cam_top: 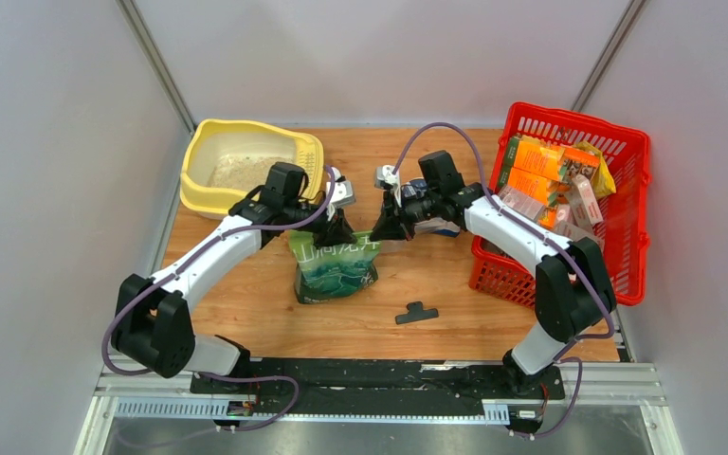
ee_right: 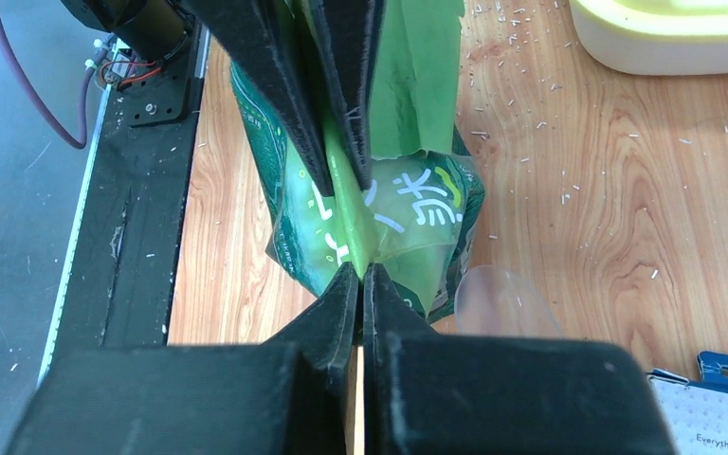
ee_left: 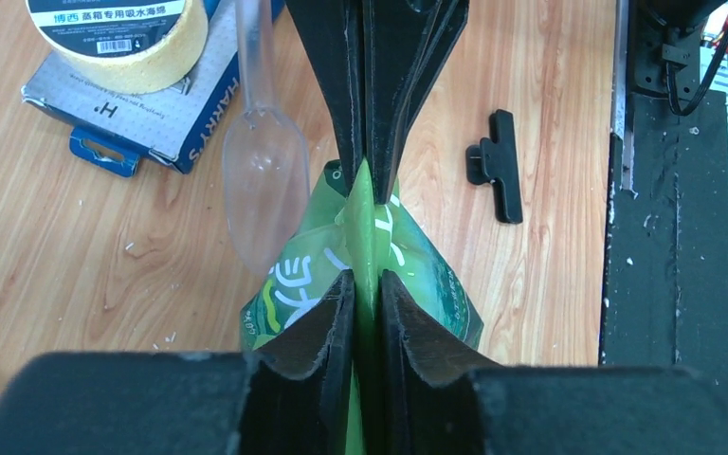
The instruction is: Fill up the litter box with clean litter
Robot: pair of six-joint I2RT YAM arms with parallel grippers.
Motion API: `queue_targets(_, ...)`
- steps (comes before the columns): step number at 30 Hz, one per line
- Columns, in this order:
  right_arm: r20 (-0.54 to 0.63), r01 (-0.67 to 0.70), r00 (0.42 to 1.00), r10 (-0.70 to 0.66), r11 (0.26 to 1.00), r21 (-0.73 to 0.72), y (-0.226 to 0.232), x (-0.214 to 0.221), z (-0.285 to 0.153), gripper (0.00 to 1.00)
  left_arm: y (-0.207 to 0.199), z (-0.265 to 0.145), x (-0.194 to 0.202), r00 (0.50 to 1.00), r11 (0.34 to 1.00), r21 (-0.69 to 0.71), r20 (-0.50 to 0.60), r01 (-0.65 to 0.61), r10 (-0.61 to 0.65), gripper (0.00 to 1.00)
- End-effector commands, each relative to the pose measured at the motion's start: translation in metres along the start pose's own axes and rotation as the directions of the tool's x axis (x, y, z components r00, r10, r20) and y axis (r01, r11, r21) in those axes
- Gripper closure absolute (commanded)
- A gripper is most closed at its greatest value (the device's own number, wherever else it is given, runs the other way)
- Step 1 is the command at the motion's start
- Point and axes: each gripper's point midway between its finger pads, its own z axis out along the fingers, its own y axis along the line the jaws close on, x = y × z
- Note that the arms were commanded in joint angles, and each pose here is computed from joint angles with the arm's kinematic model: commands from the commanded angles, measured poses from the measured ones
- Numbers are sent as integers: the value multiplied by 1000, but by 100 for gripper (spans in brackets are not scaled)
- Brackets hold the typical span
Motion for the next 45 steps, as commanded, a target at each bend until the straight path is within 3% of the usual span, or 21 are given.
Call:
queue_targets(1,56,63,996,-63,998,17,-7,-26,1,100,-2,6,-22,997,998,36,60,-42,40,89)
queue_targets(4,54,33,998,-35,999,43,-13,-26,-2,91,-1,6,-24,998,999,34,68,-15,13,100)
queue_targets(7,63,-26,998,19,994,106,-21,-32,-18,59,-2,6,-24,998,999,36,68,-8,5,100)
queue_targets(8,64,-48,997,35,977,208,-33,-37,-32,44,-4,5,-22,998,999,39,60,2,-4,100)
queue_targets(9,58,-48,998,34,965,258,-38,-38,-41,37,-4,5,-20,999,999,40,53,7,-9,100)
queue_targets(11,26,-36,999,30,960,278,-32,-30,-57,32,-4,5,-18,999,999,38,45,19,-21,100)
queue_targets(12,-4,58,998,-60,957,283,-25,-33,-65,33,-4,5,-16,999,999,36,41,26,-28,100)
queue_targets(17,-178,111,980,-89,986,121,31,13,-78,36,-5,5,-15,998,998,31,40,57,-58,100)
queue_targets(19,-260,103,961,-91,994,35,54,31,-77,40,-2,6,-13,997,998,14,39,62,-63,100)
queue_targets(23,-367,81,927,-77,997,-5,75,53,-76,45,-2,4,-13,996,997,-14,56,70,-69,100)
queue_targets(27,-512,98,851,-118,993,-66,90,88,-71,47,-4,1,-21,984,988,-39,105,149,-145,100)
queue_targets(28,-555,54,829,-68,998,-42,88,103,-72,49,-4,0,-27,983,990,-42,130,136,-129,100)
queue_targets(32,-610,33,793,-14,999,21,75,130,-69,53,-8,1,-13,981,987,-48,124,155,-149,100)
queue_targets(37,-655,67,753,-59,998,-14,79,156,-72,53,-18,-2,-2,983,987,-35,105,157,-153,100)
queue_targets(45,-669,89,742,-24,994,63,64,184,-62,54,-23,1,8,982,985,-7,91,170,-168,100)
